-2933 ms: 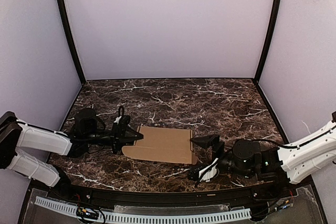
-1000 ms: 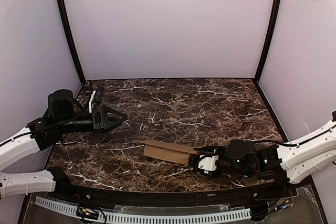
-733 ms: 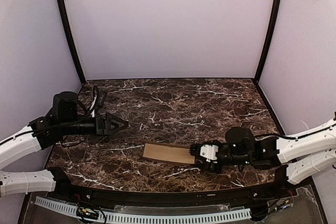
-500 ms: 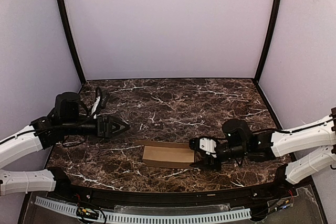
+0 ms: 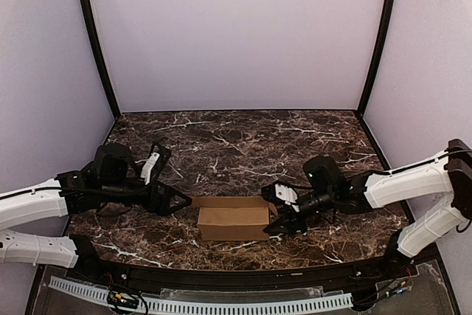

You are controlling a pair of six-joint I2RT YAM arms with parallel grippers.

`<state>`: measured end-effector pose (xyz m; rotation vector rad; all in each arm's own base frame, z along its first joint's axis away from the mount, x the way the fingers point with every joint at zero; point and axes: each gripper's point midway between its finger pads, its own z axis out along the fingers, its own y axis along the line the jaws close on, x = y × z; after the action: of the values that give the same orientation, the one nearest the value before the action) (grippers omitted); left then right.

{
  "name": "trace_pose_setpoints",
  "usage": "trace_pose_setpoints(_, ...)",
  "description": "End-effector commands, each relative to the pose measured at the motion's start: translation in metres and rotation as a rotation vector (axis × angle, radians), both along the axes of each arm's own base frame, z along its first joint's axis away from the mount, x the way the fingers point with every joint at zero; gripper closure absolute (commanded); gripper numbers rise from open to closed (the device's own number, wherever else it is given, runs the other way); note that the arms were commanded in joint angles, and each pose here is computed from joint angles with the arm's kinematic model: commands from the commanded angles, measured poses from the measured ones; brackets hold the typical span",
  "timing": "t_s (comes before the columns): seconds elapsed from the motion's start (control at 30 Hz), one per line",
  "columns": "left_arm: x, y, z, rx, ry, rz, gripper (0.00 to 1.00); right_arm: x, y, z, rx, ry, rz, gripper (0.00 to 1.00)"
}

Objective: Fold the paper box

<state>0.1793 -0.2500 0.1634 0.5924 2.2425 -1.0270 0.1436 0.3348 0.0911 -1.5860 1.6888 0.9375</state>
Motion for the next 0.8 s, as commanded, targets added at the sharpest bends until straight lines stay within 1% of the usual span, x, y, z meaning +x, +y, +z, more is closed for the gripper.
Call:
trace_pose_setpoints(0.0,0.01,0.003,-0.007,0.075,-0.077,0.029,0.12,-0.003,0.007,0.009,0.039,0.036,0.036,0.76)
trace_pose_setpoints(0.2,0.015,0.002,-0.018,0.109,-0.076,0.044,0.26,-0.002,0.008,0.01,0.049,0.04,0.03,0.76)
trace_pose_setpoints(0.37,0.012,-0.009,-0.015,0.083,-0.05,0.02,0.4,0.001,0.009,0.01,0.052,0.032,0.018,0.76)
trace_pose_setpoints(0.5,0.006,-0.015,-0.013,0.059,-0.027,0.001,0.44,0.003,0.01,0.009,0.052,0.03,0.01,0.76)
trace_pose_setpoints(0.67,-0.001,-0.021,-0.01,0.019,-0.007,-0.02,0.45,0.003,0.01,0.007,0.05,0.034,0.002,0.76)
trace_pose_setpoints(0.77,-0.002,-0.021,-0.016,0.026,0.005,-0.02,0.46,0.004,0.011,0.008,0.055,0.034,0.0,0.76)
